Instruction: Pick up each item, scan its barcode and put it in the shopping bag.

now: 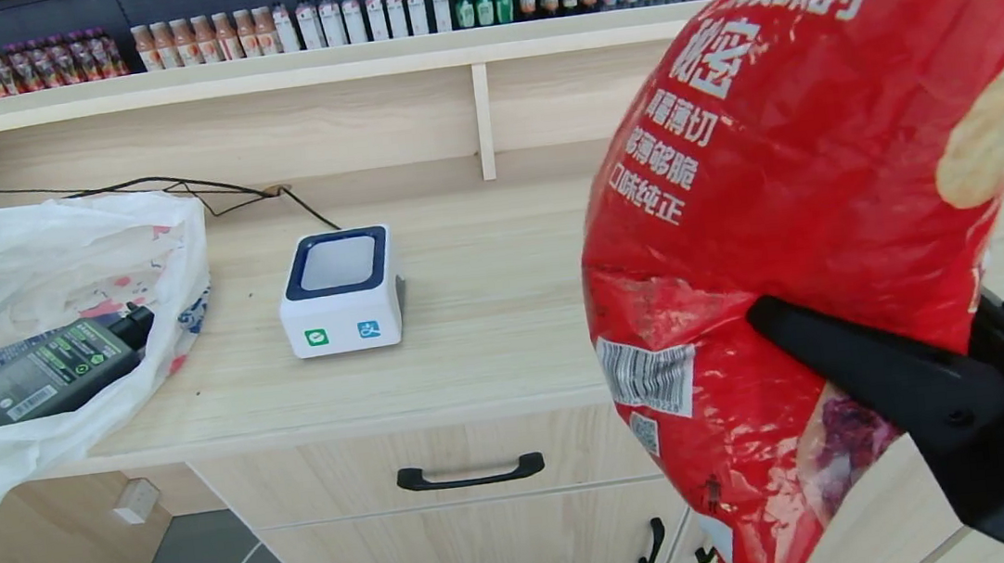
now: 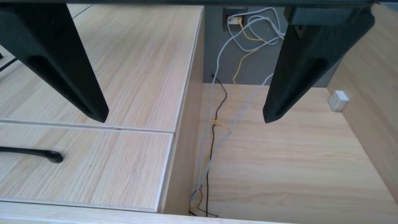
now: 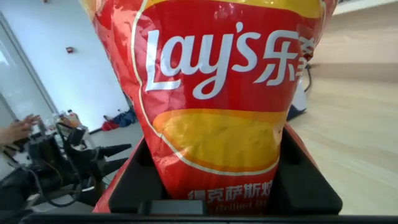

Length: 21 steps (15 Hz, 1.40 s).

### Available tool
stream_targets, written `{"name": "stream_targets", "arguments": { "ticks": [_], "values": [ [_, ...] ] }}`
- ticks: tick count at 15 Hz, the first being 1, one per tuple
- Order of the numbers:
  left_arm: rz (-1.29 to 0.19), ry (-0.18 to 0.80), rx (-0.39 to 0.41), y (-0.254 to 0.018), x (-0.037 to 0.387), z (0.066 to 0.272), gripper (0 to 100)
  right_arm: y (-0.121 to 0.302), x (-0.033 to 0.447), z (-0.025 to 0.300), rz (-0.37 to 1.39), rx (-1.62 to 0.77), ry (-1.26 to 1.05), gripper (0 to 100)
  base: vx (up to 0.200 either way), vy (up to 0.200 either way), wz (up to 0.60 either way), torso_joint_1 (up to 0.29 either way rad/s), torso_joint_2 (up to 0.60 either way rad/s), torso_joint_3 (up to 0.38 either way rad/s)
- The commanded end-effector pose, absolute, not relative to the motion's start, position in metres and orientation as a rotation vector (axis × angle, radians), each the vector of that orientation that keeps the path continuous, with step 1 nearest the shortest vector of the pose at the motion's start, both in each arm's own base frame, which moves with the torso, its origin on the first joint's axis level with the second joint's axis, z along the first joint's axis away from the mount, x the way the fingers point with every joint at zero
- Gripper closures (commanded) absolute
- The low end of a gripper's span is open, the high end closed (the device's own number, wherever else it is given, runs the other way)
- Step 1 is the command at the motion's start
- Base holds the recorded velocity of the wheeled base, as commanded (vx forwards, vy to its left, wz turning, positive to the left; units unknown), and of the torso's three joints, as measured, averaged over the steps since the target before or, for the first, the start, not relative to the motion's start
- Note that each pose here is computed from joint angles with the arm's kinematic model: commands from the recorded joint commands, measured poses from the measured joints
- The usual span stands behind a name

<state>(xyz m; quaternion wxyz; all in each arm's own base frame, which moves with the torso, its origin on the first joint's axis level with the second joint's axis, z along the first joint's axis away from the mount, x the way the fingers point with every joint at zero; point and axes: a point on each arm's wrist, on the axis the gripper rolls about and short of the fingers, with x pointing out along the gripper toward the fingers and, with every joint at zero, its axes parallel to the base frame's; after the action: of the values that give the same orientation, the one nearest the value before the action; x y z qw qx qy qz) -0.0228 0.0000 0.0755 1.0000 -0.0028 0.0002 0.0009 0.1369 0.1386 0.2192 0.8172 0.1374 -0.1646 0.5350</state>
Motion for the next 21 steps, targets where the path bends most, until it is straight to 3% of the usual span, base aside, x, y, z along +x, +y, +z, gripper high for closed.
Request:
{"name": "stream_targets", "arguments": {
  "ticks": [1,3,9,12,16,21],
  "values": [
    [0.002,0.0,-0.006,0.0,-0.023,0.075,0,0.141,0.139,0.224,1.11,0.261,-0.396,100,0.0,0.0,0.0,0.0,0.0,0.0],
    [0.002,0.0,-0.005,0.0,-0.023,0.075,0,0.142,0.14,0.222,1.055,0.199,-0.43,100,0.0,0.0,0.0,0.0,0.0,0.0],
    [0.0,0.0,-0.005,0.0,-0.023,0.075,0,0.146,0.153,0.217,0.553,0.039,-0.447,100,0.0,0.0,0.0,0.0,0.0,0.0],
    [0.002,0.0,-0.006,0.0,-0.023,0.075,0,0.141,0.156,0.222,0.491,0.038,-0.462,100,0.0,0.0,0.0,0.0,0.0,0.0],
    [0.0,0.0,-0.005,0.0,-0.023,0.075,0,0.125,0.174,0.227,0.373,0.018,-0.481,100,-0.2,0.0,0.0,0.002,0.0,0.004],
    [0.002,0.0,-0.006,0.0,-0.023,0.075,0,0.124,0.176,0.227,0.367,0.018,-0.481,100,0.0,0.0,0.0,0.0,0.0,0.0]
  ]
}}
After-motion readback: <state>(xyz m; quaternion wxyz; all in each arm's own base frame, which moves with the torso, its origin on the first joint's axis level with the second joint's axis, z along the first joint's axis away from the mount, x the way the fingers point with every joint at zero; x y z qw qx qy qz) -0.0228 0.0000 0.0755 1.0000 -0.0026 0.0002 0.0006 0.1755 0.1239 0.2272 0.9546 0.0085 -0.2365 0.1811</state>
